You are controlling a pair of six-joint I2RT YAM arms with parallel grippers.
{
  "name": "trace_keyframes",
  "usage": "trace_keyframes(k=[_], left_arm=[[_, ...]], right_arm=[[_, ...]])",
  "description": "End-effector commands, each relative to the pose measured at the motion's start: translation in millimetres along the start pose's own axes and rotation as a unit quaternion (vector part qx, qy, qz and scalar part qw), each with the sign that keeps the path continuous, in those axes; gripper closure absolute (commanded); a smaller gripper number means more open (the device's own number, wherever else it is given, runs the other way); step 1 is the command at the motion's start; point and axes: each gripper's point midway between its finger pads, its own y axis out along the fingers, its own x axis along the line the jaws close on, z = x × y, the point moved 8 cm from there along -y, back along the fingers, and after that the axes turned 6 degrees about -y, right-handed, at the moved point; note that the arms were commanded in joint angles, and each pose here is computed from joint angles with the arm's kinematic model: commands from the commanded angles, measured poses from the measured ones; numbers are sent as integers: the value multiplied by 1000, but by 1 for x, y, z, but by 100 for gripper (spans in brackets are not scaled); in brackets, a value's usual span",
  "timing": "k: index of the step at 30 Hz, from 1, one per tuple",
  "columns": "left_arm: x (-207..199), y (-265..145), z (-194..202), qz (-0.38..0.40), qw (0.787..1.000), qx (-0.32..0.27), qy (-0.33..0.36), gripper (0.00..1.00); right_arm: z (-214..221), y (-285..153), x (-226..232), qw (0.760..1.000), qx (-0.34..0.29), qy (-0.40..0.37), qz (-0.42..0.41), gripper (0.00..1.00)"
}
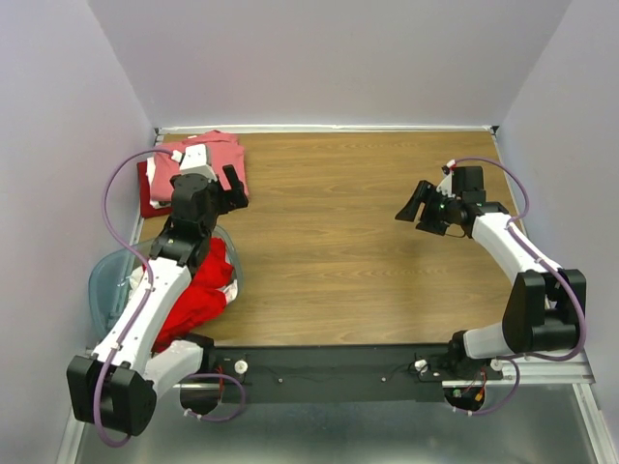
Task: Fold and stack the t-shirts
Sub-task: Reset both grippers
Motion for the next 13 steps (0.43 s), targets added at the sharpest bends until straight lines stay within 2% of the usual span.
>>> trace_keyframes(k=[1,10,13], left_arm=[[1,-8,-13,-16,999,-43,-11,3],[4,-9,-9,-16,999,-39,-1,3],[7,-7,-1,-29,999,-22,-2,3]], right_arm=[[-6,1,-2,1000,-20,-14,9,22],[-7,3,-3,1000,-24,-15,13,22],[-8,3,-3,999,-26,-15,12,22]])
